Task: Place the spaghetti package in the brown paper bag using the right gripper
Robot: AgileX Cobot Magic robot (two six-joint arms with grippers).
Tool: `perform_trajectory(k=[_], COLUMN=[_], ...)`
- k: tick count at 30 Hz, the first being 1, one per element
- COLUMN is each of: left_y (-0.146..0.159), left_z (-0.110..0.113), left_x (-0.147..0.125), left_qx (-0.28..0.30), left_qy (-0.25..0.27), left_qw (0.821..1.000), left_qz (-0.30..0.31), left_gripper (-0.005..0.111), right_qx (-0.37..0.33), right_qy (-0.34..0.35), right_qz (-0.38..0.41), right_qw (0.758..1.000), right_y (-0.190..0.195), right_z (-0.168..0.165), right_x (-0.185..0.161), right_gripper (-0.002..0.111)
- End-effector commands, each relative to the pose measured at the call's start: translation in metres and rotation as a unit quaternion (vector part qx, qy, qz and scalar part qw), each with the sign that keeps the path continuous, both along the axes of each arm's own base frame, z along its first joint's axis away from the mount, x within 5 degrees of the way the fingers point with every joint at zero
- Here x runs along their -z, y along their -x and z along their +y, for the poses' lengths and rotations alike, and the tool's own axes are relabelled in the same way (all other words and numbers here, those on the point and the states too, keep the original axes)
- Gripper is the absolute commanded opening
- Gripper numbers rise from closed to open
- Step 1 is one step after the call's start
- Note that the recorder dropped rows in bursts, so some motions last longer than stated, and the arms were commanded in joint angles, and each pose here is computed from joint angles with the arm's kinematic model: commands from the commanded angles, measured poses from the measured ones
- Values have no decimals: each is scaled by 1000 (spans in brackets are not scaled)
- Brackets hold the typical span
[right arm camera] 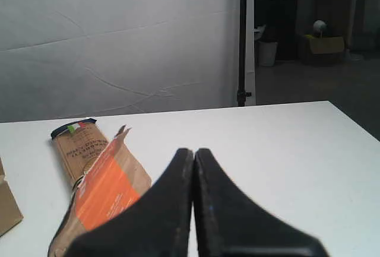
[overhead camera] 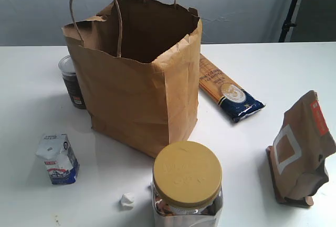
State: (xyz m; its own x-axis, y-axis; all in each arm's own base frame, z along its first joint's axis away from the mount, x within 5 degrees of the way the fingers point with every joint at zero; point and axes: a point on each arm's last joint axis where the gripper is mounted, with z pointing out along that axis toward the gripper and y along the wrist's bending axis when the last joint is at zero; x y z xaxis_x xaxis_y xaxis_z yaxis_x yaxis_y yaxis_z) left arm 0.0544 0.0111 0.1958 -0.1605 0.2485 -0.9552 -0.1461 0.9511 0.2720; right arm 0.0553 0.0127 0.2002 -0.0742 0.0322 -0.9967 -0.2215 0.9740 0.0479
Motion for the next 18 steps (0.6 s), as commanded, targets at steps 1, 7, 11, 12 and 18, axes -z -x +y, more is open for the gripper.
perform_trajectory(k=[1, 7, 11, 12, 18], left_y=[0, 0, 0, 0, 0], left_z=[0, 0, 0, 0, 0], left_x=[2, 2, 2, 2, 2], left_qx=[1, 1, 1, 1, 1], left_qy=[4, 4, 4, 4, 4], left_qw=[1000, 1000, 1000, 1000, 1000], left_qz=[2, 2, 2, 2, 2], left_gripper=[0, 0, 0, 0, 0], right_qx=[3, 3, 3, 3, 2], right_qy=[-5, -5, -5, -5, -114], right_qz=[-10, -10, -10, -10, -64], right_qw=[1000, 1000, 1000, 1000, 991], right_y=[0, 0, 0, 0, 1], right_z=[0, 0, 0, 0, -1], right_x=[-1, -1, -1, -1, -15], right_gripper=[0, 0, 0, 0, 0])
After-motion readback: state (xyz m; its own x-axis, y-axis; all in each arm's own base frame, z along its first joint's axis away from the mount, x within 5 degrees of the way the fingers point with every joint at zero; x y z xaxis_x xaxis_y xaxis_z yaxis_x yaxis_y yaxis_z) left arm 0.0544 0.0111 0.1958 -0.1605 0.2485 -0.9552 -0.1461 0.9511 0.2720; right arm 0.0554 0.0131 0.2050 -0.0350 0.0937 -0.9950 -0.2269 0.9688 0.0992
